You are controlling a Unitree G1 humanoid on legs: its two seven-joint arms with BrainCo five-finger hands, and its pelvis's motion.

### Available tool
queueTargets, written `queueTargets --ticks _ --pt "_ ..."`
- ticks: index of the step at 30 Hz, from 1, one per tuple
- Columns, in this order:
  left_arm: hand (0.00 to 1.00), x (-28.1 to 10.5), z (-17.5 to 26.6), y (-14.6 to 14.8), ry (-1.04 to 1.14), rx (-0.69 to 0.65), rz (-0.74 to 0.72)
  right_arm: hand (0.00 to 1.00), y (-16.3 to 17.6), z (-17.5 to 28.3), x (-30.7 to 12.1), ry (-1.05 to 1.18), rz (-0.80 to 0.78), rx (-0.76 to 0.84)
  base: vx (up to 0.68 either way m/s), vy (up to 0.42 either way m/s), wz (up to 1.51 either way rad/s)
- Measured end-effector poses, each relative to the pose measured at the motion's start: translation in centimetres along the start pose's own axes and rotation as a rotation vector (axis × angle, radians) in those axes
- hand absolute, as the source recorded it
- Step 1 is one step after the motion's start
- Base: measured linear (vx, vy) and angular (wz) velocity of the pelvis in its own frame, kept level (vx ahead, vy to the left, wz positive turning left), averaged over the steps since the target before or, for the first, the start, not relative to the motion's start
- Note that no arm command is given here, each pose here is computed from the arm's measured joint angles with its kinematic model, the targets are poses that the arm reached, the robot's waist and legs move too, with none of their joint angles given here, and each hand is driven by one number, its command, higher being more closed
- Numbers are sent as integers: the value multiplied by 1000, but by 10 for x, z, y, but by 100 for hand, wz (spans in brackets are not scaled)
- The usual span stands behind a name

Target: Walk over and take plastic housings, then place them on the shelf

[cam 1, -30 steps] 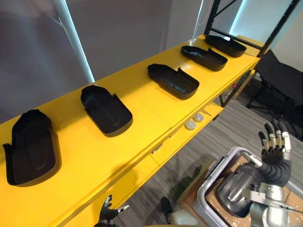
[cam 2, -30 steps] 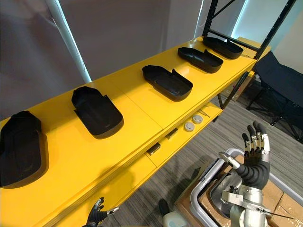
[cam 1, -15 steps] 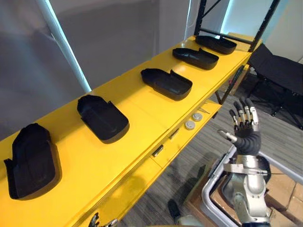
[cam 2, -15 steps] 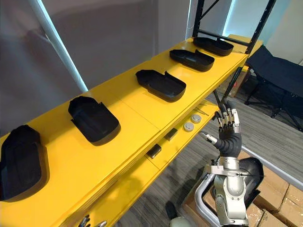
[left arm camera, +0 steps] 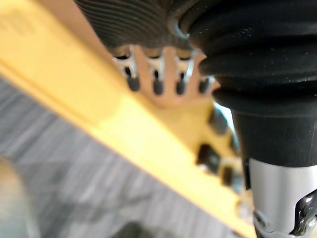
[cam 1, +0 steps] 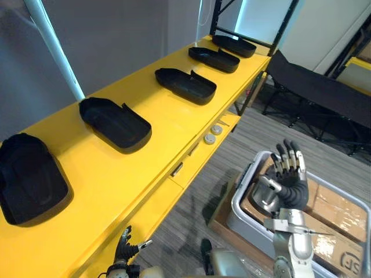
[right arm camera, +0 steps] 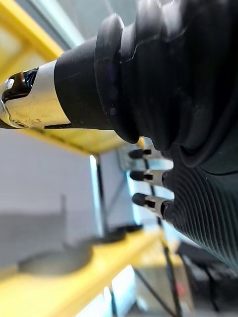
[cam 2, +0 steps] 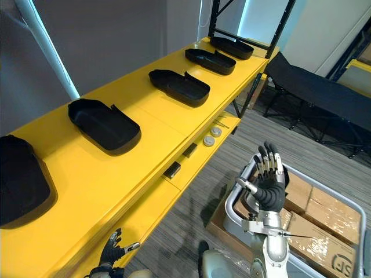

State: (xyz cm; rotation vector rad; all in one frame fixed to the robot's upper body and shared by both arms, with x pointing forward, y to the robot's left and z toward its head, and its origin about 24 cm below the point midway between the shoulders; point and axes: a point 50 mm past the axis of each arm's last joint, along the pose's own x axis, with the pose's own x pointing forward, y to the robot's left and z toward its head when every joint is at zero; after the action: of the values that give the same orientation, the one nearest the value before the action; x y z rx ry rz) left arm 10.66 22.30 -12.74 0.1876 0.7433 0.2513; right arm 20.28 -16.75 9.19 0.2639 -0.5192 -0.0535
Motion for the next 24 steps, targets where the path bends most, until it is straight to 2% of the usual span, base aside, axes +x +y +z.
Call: queueTargets --ticks 5,10,11,14,16,20,24 --pt "0 -15 -32 27 115 45 72 0 13 -23 5 96 -54 32 -74 -299 -48" --pt "0 -26 -43 13 119 -4 95 0 4 -34 -9 197 -54 -22 -88 -371 -72" --pt "0 -23 -37 0 99 -33 78 0 -4 -33 -9 208 -31 -57 -52 -439 -77" --pt "0 -21 -30 -10 72 -102 63 0 -35 -28 -24 267 -74 -156 -34 -287 -34" --pt "0 -22 -24 -16 40 -120 39 0 -51 -23 -31 286 -108 -202 -38 -138 -48" --pt "0 -22 -17 -21 1 -97 4 0 -54 -24 -34 310 -94 -157 -47 26 -34" --pt "0 -20 -14 -17 -18 -59 -30 0 -55 -44 -41 411 -118 -141 -67 144 -36"
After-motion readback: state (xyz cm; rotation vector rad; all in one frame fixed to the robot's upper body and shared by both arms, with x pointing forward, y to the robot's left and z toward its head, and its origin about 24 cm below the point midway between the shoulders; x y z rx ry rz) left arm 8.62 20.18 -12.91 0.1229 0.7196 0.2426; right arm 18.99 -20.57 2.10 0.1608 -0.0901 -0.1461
